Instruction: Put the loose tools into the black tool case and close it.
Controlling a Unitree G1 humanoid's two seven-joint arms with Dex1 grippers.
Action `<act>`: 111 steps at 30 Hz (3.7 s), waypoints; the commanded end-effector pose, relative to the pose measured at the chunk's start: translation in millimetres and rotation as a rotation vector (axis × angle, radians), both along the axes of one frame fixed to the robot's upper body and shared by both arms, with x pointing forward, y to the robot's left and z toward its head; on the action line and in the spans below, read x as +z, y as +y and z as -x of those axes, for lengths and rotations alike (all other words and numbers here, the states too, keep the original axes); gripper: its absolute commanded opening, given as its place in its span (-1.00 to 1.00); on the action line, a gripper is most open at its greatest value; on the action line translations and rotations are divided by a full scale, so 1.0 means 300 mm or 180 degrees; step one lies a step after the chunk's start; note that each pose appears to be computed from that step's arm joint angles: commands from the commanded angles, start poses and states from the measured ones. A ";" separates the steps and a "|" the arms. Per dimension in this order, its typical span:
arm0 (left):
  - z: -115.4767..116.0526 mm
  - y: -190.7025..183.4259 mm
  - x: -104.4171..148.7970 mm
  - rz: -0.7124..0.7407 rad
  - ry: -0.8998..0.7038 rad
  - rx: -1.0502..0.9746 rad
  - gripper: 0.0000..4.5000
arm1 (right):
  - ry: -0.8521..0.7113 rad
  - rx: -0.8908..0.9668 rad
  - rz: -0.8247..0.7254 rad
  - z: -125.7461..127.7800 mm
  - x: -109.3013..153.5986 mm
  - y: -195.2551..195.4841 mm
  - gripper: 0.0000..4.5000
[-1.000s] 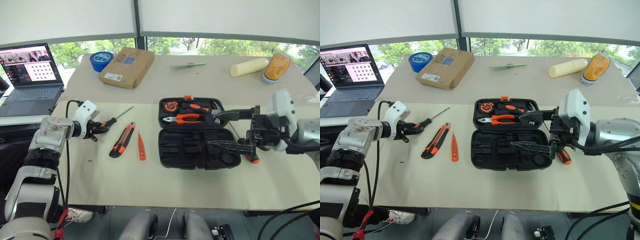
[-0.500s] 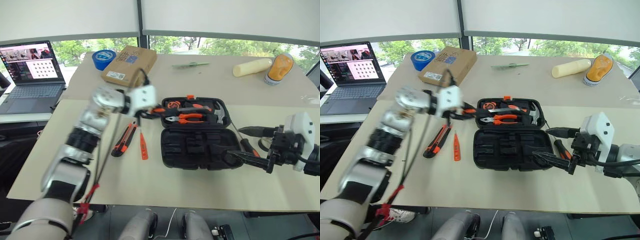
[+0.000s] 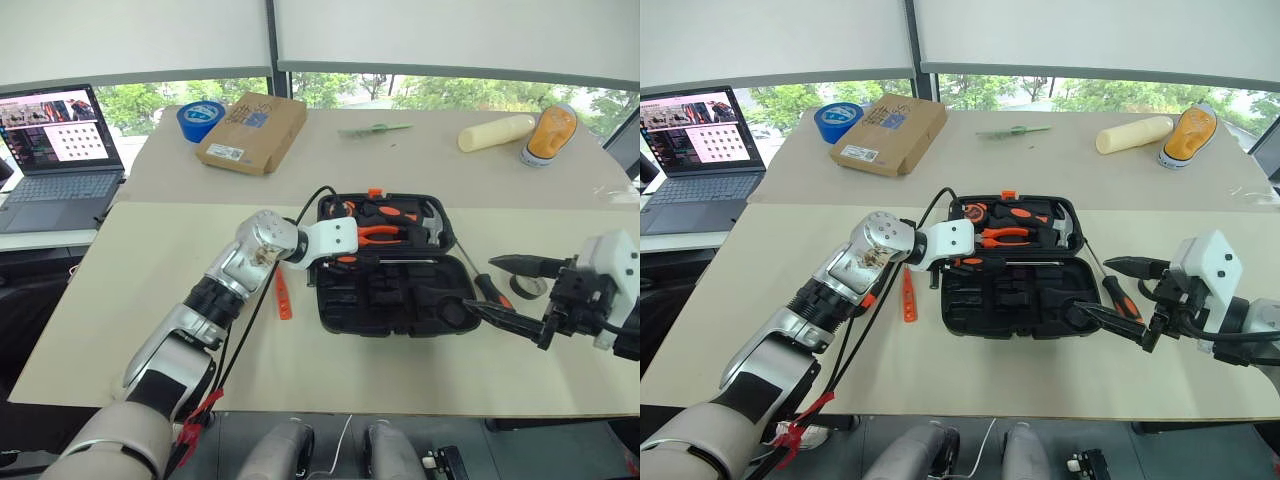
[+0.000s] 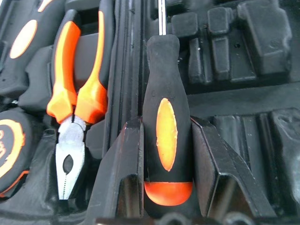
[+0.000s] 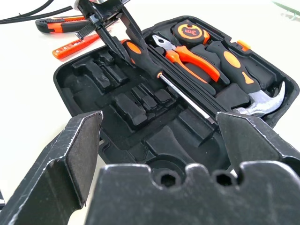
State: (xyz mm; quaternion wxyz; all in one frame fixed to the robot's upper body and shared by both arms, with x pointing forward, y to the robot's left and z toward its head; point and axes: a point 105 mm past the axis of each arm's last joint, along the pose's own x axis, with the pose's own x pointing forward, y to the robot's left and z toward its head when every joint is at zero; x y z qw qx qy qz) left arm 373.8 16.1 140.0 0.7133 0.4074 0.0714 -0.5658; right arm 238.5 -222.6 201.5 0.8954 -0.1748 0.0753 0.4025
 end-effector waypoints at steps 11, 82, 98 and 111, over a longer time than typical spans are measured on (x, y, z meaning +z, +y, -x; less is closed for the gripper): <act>0.018 -0.024 0.019 0.0010 -0.0095 -0.0220 -0.61 | -0.0191 0.0008 -0.0015 -0.005 0.036 0.003 1.00; 0.013 -0.145 -0.052 -0.0340 0.0021 -0.0622 -0.98 | -0.0177 -0.0045 -0.0050 -0.007 0.020 -0.008 1.00; 0.009 -0.017 0.174 0.0805 0.0382 -0.0459 -0.88 | -0.0173 -0.0458 -0.0072 0.025 0.002 -0.065 1.00; 0.323 0.336 0.295 0.1227 0.1299 -0.0521 0.98 | 0.0280 -0.1681 -0.0164 0.174 -0.143 -0.295 1.00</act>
